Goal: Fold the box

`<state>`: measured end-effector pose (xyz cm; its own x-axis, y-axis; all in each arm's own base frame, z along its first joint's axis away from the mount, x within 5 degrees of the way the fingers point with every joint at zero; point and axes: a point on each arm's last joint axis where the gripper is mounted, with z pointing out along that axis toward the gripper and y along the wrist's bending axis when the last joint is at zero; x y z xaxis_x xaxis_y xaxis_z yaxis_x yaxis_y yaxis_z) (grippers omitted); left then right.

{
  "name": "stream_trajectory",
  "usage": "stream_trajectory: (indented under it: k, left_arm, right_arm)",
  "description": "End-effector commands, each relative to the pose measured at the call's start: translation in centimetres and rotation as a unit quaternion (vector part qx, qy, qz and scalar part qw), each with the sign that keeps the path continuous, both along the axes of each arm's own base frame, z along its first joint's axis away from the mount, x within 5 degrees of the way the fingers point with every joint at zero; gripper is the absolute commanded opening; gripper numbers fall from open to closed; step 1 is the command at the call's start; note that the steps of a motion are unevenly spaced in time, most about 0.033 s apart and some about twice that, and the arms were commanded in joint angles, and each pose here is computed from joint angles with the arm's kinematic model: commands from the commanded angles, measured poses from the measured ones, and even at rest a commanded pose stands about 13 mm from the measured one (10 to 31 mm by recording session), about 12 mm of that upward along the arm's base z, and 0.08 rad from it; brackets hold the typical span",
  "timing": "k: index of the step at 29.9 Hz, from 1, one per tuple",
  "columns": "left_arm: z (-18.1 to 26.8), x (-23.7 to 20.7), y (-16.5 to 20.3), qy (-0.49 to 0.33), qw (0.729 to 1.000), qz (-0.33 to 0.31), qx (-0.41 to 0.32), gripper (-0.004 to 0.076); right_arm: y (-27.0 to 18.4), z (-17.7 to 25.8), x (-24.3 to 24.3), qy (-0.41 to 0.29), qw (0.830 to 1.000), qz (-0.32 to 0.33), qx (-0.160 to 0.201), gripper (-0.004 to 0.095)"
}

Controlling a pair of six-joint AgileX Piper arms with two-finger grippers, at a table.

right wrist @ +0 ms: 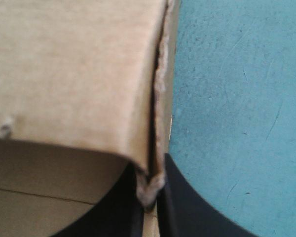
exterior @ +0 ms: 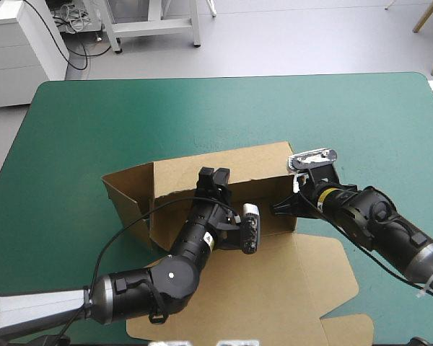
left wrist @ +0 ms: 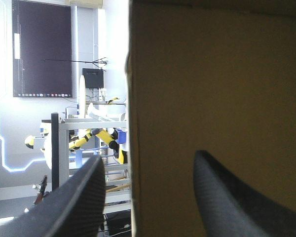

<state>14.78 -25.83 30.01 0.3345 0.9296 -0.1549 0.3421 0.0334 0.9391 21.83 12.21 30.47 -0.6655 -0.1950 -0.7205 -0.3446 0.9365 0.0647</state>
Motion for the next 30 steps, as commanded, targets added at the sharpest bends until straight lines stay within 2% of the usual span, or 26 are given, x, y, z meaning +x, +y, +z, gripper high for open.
stream_trajectory:
  k: [1,7,11,18,25,30]
  left_arm:
    - [2.3,-1.7,0.1,-0.045,0.999,0.004,-0.021,0.0391]
    - [3.6,-4.1,0.5,-0.065,0.997,0.002,-0.036,0.0390]
    - [4.7,-5.6,1.0,-0.062,0.996,-0.022,-0.060,0.0389]
    - [6.4,-6.1,1.9,-0.051,0.993,-0.035,-0.097,0.0389]
    - [9.9,-4.1,2.2,0.023,0.990,-0.008,-0.136,0.0390]
    - [13.3,-0.6,4.2,0.092,0.978,0.047,-0.180,0.0389]
  right_arm:
    - [0.8,1.1,1.0,-0.046,0.999,0.009,0.027,-0.0020]
    - [1.1,0.5,1.5,-0.038,0.999,0.010,0.022,-0.0020]
    - [1.1,0.8,1.5,-0.044,0.999,0.011,0.021,-0.0020]
    - [0.9,1.9,1.6,-0.035,0.999,0.004,0.010,-0.0020]
    - [0.6,4.0,1.6,-0.020,1.000,-0.010,-0.008,-0.0020]
    - [-0.1,5.7,1.5,-0.007,0.999,-0.028,-0.026,-0.0020]
